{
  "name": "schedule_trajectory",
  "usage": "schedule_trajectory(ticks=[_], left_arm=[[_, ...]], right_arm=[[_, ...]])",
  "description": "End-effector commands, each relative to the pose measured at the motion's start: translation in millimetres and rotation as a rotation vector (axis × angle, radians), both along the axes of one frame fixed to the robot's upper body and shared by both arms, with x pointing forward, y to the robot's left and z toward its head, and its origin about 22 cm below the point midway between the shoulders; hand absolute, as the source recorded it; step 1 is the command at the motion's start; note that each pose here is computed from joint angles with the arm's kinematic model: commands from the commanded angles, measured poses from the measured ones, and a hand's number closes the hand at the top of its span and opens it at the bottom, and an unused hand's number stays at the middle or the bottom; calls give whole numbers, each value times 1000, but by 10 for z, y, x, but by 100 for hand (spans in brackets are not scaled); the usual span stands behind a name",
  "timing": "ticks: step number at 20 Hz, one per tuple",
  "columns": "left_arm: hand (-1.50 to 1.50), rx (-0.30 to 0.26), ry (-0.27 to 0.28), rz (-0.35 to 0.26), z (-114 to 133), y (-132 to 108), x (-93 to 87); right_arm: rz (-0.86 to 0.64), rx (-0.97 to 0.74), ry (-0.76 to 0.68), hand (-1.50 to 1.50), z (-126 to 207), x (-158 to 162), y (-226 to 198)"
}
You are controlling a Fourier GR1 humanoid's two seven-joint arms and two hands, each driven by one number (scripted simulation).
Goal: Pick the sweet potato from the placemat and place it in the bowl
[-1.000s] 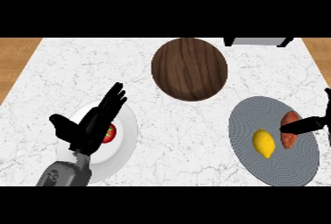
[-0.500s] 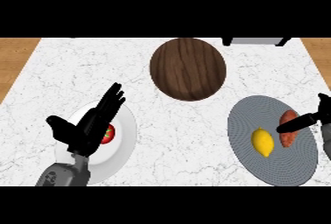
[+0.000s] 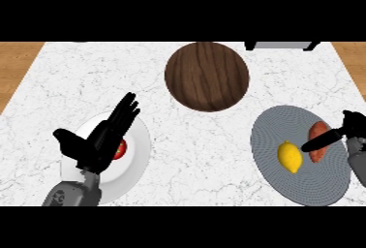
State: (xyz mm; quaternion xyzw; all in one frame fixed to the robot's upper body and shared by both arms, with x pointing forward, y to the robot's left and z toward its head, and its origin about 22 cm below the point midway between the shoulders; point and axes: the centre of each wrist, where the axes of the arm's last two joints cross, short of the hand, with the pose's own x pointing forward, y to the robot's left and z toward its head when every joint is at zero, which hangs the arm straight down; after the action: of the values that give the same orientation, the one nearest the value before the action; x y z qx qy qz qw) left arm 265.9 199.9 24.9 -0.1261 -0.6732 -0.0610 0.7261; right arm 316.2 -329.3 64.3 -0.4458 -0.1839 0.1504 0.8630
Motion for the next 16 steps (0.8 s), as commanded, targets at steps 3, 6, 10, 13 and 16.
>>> schedule_trajectory(ticks=[3,6,10,13,16], left_arm=[[0,3,-6,13,55,24,122],[0,17,13,10,72,-75,45],[0,-4,12,13,32,132,72],[0,7,14,-6,-112,85,-131],[0,-13,9,-5,-48,-111,25]], right_arm=[[-94,-38,105,-150,-128,128,114],[-90,-24,105,-150,-119,134,108],[-103,-38,88,-150,-294,57,-47],[-121,-40,90,-150,-476,66,188],[-122,-34,90,-150,-538,153,13]])
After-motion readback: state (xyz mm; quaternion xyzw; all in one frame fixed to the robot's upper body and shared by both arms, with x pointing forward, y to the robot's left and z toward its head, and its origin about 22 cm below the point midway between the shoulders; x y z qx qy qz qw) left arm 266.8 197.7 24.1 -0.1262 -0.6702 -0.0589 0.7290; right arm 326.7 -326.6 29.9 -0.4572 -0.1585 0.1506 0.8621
